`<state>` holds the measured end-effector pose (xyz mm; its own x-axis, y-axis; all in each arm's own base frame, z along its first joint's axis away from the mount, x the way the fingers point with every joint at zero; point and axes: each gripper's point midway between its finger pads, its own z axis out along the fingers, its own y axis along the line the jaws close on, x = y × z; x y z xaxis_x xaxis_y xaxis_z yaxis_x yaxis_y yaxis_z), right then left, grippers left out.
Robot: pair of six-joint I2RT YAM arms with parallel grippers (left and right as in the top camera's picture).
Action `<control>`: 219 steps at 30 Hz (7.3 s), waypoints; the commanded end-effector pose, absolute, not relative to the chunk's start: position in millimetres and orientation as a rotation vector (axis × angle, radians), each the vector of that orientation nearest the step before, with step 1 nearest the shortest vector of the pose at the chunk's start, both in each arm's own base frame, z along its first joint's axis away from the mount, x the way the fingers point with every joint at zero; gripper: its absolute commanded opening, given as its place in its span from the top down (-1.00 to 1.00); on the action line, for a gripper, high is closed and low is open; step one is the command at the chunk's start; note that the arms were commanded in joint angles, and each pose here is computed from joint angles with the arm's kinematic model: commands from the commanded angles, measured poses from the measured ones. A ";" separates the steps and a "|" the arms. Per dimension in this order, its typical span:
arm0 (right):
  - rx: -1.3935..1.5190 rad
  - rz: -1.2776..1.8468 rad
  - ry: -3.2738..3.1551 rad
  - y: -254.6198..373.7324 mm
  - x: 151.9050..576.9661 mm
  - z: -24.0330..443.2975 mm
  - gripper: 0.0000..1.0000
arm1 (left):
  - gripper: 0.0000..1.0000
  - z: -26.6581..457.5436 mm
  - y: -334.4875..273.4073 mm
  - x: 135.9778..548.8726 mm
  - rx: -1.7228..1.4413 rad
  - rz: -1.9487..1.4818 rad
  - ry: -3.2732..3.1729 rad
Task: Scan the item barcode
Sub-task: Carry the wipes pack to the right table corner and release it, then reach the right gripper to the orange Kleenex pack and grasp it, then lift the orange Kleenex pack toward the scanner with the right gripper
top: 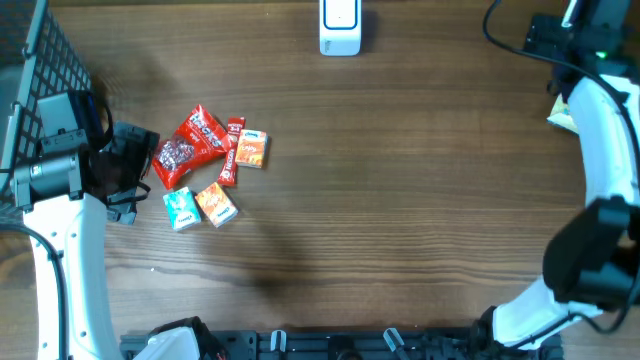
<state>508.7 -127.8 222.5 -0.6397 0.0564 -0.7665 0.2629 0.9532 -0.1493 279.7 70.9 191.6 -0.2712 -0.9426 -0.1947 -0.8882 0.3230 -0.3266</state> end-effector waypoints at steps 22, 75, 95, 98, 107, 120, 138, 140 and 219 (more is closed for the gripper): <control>-0.350 0.914 2.386 180.6 419.6 231.3 -1.00 | -1.00 192.6 75.0 280.2 -1.620 -0.196 2.240; -0.242 0.681 2.541 427.2 377.3 31.2 0.45 | -1.00 191.9 74.5 278.6 -1.624 -0.193 2.246; -0.100 0.220 2.627 356.7 391.7 1.0 0.49 | -1.00 191.9 74.5 278.6 -1.624 -0.193 2.246; -0.076 0.114 2.630 329.7 398.9 20.7 0.47 | -1.00 192.0 74.6 278.8 -1.623 -0.193 2.245; -0.167 0.201 2.564 328.3 401.7 82.5 -0.08 | -1.00 191.9 74.5 278.6 -1.624 -0.193 2.246; 0.040 0.544 2.536 375.6 398.5 99.3 -0.64 | -1.00 191.9 74.5 278.6 -1.624 -0.193 2.246; 0.424 0.481 2.525 381.6 393.5 51.4 -0.69 | -1.00 190.8 73.8 276.0 -1.631 -0.187 2.255; 0.419 0.492 2.523 384.8 394.0 48.9 -0.65 | -1.00 190.9 73.9 276.2 -1.630 -0.188 2.255; 0.185 2.300 2.183 140.0 407.8 161.3 0.91 | -1.00 190.8 74.0 276.1 -1.630 -0.187 2.255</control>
